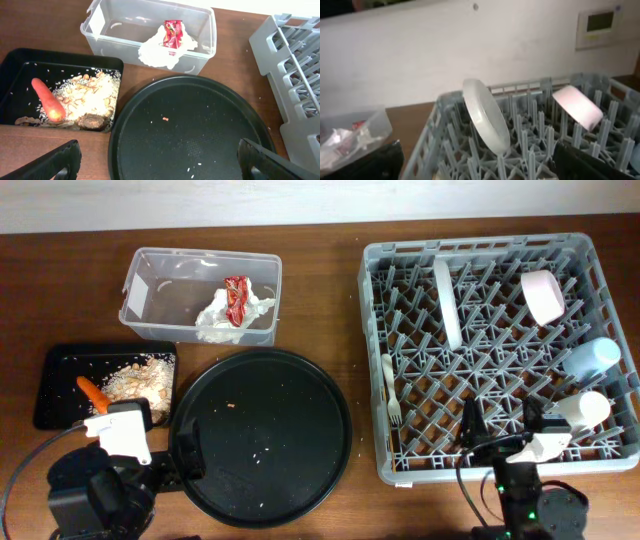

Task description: Sort waste into correct bins and load items into the dishwasher rack

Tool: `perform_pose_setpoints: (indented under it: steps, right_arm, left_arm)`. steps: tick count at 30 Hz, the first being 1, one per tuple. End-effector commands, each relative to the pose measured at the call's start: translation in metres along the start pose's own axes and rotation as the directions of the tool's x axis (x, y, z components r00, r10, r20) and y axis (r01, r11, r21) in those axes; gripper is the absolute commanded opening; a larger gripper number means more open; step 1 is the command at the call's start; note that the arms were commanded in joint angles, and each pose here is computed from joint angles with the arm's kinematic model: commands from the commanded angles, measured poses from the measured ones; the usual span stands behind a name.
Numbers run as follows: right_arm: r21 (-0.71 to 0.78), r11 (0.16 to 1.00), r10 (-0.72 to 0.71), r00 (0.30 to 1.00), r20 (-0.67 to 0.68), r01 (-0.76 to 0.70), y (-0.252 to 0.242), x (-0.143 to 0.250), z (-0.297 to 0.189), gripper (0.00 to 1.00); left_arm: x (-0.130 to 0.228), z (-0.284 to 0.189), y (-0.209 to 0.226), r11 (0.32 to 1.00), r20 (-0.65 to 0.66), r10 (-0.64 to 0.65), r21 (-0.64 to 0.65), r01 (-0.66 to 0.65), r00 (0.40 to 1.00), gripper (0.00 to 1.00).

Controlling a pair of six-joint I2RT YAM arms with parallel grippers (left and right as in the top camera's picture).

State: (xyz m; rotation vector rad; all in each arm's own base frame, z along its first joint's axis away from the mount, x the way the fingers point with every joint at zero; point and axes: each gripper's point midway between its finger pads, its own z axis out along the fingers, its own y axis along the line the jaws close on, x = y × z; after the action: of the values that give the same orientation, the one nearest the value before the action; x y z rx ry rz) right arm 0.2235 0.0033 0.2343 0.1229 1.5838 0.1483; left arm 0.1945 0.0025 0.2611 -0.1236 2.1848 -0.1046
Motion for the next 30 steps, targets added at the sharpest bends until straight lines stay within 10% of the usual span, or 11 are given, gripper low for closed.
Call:
perform_pose_setpoints:
  steps: [1, 6, 26, 30]
  right_arm:
    - [0.010, 1.000, -0.008, 0.997, 0.077, 0.008, -0.007, 0.014, 0.014, 0.98]
    - [0.038, 0.999, -0.010, 0.998, -0.058, 0.012, -0.018, 0.076, 0.024, 0.98]
    - [0.010, 1.000, -0.012, 0.998, -0.063, 0.013, -0.012, 0.078, 0.024, 0.98]
    - [0.010, 1.000, -0.012, 0.998, -0.063, 0.013, -0.012, 0.078, 0.024, 0.98]
  left_arm:
    - [0.001, 0.001, 0.002, 1.000, -0.002, 0.010, -0.009, -0.010, 1.000, 0.99]
    - [0.001, 0.001, 0.002, 1.000, -0.002, 0.010, -0.009, -0.010, 1.000, 0.99]
    - [0.028, 0.008, 0.005, 0.997, -0.001, 0.075, -0.031, -0.075, 0.997, 0.99]
    - [0.028, 0.057, -0.006, 0.990, 0.381, 0.116, 0.029, -0.137, 0.917, 0.99]
